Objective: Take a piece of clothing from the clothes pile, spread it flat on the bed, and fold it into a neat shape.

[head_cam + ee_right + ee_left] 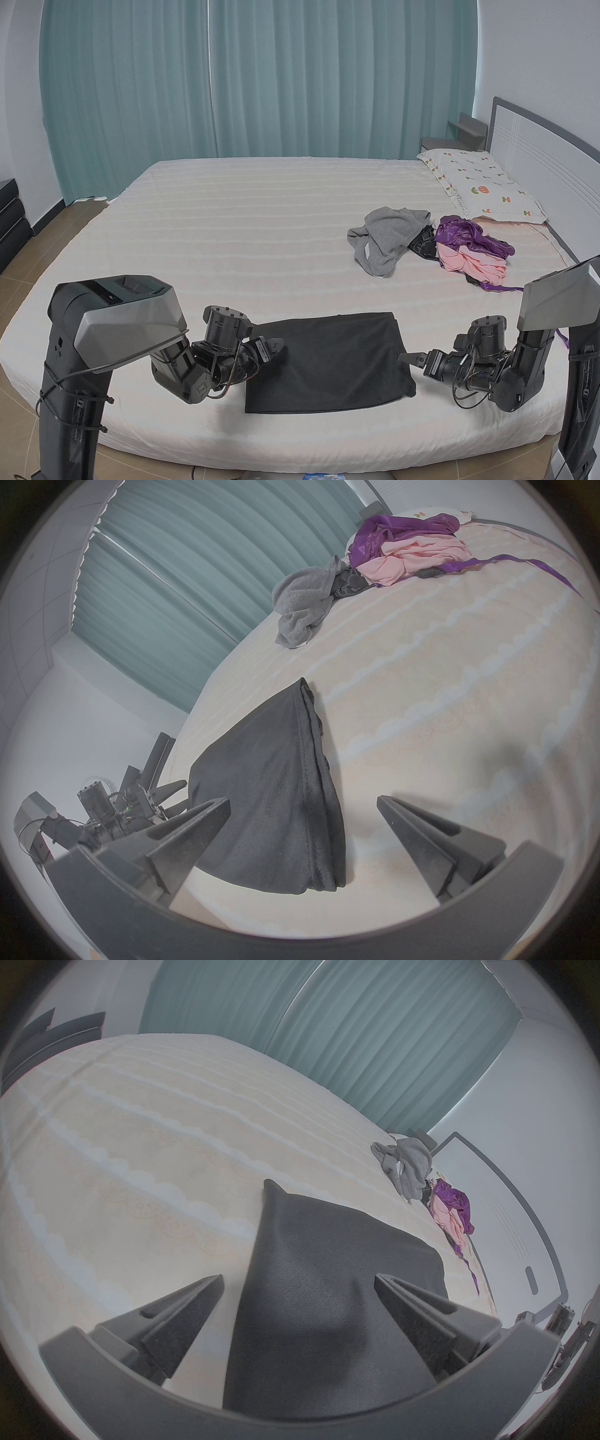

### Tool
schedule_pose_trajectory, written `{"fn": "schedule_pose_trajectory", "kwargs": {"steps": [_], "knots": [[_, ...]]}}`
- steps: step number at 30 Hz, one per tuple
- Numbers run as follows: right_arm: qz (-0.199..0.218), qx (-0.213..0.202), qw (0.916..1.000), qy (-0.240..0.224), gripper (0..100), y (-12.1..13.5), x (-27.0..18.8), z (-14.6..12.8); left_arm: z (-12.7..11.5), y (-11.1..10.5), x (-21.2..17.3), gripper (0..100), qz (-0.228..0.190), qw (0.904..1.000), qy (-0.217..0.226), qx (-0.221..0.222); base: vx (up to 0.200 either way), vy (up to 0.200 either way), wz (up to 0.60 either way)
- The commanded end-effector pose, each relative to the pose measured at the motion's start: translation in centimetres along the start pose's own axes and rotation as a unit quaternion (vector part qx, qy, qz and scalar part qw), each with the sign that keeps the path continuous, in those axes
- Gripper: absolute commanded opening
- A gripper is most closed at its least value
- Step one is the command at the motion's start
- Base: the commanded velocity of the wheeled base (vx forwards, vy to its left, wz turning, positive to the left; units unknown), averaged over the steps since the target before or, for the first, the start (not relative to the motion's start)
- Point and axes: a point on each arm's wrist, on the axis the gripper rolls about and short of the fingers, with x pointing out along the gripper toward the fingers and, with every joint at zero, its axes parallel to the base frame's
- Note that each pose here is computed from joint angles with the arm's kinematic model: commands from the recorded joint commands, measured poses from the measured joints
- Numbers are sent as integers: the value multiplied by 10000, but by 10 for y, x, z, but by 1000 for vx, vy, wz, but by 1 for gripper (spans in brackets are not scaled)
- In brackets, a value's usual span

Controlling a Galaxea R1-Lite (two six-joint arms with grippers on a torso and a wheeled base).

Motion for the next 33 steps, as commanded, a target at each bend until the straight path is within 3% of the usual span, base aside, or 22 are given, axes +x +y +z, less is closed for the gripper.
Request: {"fn": "schedule_pose_trajectory", "kwargs": {"steps": [1,6,7,19,33], "knots": [[-6,10,10000,18,100,-1,1,-1,-5,1,8,100,14,10000,41,4,0,0,0],[-6,10,10000,18,100,-1,1,-1,-5,2,8,100,19,10000,47,-11,0,0,0],[-6,10,10000,18,100,-1,1,-1,-5,2,8,0,19,10000,47,-11,0,0,0],[4,24,10000,-36,100,-1,1,2,-3,1,7,0,4,10000,9,-41,0,0,0],[-54,98,9999,-100,100,-7,0,6,1,-3,4,0,-64,9991,-63,-414,0,0,0]]}}
